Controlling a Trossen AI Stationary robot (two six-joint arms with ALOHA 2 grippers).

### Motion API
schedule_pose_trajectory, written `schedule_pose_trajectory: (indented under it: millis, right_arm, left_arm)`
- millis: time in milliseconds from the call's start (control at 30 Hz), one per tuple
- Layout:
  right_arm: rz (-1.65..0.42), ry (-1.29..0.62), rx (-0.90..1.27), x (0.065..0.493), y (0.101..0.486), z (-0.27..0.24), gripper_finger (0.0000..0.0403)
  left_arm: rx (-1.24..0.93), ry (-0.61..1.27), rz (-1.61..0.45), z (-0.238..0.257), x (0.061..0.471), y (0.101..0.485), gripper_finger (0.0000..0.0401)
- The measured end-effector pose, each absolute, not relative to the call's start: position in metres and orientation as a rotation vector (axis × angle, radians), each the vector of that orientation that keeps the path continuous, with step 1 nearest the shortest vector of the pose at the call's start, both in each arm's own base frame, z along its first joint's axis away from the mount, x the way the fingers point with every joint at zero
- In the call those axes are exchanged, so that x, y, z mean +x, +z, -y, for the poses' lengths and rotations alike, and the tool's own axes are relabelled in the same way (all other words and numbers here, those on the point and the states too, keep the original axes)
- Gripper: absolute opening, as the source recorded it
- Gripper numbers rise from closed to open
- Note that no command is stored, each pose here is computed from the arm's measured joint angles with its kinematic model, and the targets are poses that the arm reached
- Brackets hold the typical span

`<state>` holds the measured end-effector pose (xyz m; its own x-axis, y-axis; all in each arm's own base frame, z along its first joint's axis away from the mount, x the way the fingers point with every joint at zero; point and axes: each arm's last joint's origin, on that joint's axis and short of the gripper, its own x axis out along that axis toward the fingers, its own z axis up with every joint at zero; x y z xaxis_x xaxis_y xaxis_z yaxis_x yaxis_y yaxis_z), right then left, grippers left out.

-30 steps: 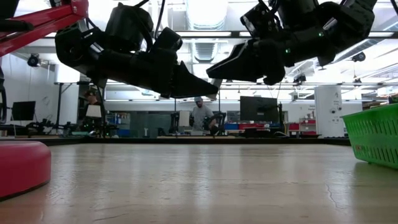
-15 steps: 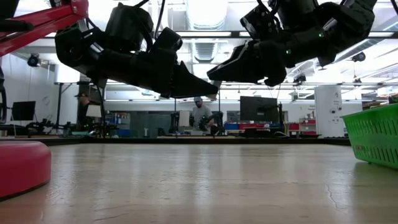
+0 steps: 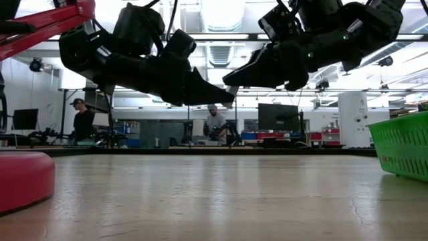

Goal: Pick & Place Office items
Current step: Put the white digital clock into the red basket

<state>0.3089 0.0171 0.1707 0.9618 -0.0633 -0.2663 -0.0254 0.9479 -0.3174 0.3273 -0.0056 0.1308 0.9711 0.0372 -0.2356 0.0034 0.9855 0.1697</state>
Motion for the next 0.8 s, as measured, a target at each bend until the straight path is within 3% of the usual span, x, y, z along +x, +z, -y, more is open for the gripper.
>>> schedule_pose_trajectory:
  millis: [167, 400, 800]
  right_arm:
    - [-0.278, -0.025, -0.331, 0.3089, 0.1707, -0.0169, 0.0174]
    - [-0.277, -0.024, -0.34, 0.3088, 0.1711, -0.0169, 0.0152]
    - [-0.275, -0.024, -0.342, 0.3088, 0.1713, -0.0169, 0.0159]
  left_arm:
    - [0.207, 0.015, -0.236, 0.0054, 0.3283, 0.1319, 0.0165]
    - [0.275, 0.008, -0.231, 0.0054, 0.3303, 0.1338, 0.0176]
    - [0.275, 0.031, -0.228, 0.005, 0.3322, 0.1357, 0.0179]
